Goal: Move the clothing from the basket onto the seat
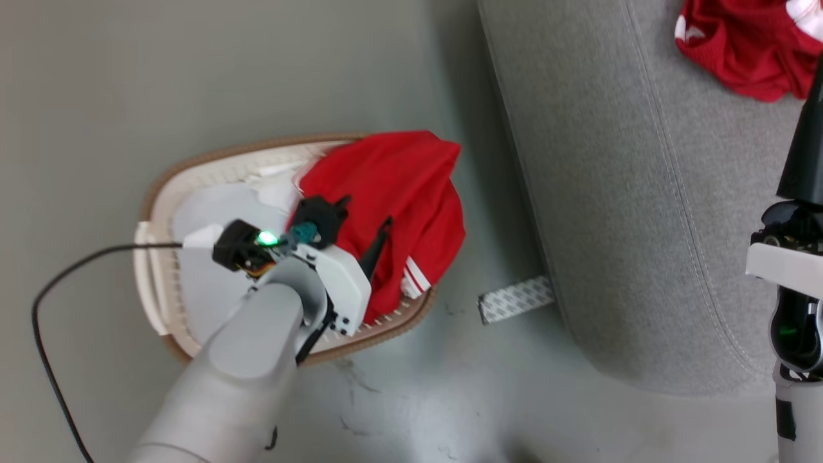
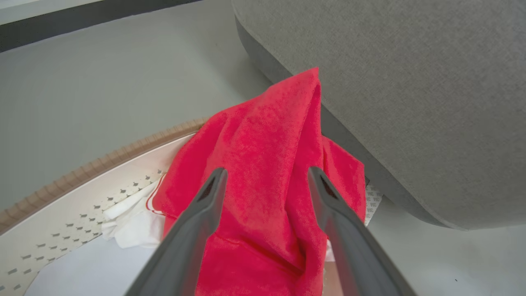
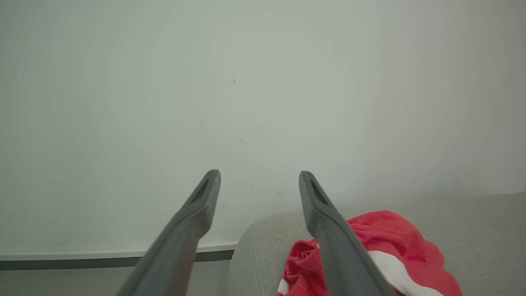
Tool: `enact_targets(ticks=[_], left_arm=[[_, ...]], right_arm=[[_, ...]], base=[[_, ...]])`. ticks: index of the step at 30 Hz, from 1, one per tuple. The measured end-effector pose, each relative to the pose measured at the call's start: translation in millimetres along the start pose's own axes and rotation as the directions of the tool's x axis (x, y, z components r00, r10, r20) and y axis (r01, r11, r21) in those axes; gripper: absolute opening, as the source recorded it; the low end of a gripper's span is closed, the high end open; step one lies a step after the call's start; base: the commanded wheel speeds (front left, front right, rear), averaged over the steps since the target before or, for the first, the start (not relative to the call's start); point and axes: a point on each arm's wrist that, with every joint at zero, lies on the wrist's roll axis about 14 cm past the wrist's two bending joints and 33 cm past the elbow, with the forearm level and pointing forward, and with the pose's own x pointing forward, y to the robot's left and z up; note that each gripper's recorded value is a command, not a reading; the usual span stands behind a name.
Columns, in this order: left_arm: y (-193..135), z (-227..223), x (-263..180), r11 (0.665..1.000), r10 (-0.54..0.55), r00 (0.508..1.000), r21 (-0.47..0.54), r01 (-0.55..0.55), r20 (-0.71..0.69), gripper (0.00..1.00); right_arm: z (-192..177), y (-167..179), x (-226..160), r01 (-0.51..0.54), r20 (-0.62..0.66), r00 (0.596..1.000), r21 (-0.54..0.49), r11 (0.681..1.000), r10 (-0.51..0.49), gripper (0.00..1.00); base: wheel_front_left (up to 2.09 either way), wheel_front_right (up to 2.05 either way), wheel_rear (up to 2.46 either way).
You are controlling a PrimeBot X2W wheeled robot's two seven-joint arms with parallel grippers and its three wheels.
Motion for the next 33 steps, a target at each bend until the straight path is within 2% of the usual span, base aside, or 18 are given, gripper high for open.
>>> enact_targets(ticks=[5, 12, 17, 27, 31, 32, 33], left_arm=[[-3.5, -26.9, 22.3, 0.999, -0.051, 0.996, -0.015, 0.05, -0.076, 1.0], [9.0, -65.1, 43.7, 0.998, -0.065, 0.979, -0.038, 0.058, -0.191, 1.0], [-3.3, -88.1, 51.4, 0.994, -0.111, 0.957, -0.047, 0.102, -0.267, 1.0], [-5.3, -105.6, 60.2, 0.987, -0.153, 0.936, -0.004, 0.16, -0.317, 1.0], [2.6, -100.7, 65.4, 0.988, -0.147, 0.944, -0.002, 0.153, -0.295, 1.0], [4.3, -99.0, 66.5, 0.989, -0.145, 0.948, -0.012, 0.148, -0.283, 0.62], [4.9, -98.7, 66.6, 0.989, -0.146, 0.949, -0.013, 0.148, -0.278, 0.14]], right_arm=[[-8.4, -7.1, 2.8, 0.016, -0.012, 1.0, -0.009, 1.0, -0.017, 1.0], [-26.9, -18.9, -2.2, 0.048, -0.065, 0.997, -0.01, 0.999, -0.049, 1.0], [-35.9, -26.5, -7.1, 0.071, -0.097, 0.993, -0.011, 0.997, -0.072, 1.0], [-58.5, -29.7, -14.9, 0.083, -0.167, 0.982, -0.012, 0.996, -0.084, 1.0], [-66.6, -26.3, -15.4, 0.075, -0.184, 0.98, -0.008, 0.997, -0.075, 1.0], [-68.7, -25.2, -15.5, 0.072, -0.189, 0.979, -0.007, 0.997, -0.072, 1.0], [-70.2, -24.6, -15.7, 0.071, -0.192, 0.979, -0.005, 0.997, -0.071, 1.0]], base=[[0.0, 0.0, 0.0], [0.0, 0.0, 0.0], [0.0, 0.0, 0.0], [0.0, 0.0, 0.0], [0.0, 0.0, 0.0], [0.0, 0.0, 0.0], [0.0, 0.0, 0.0]])
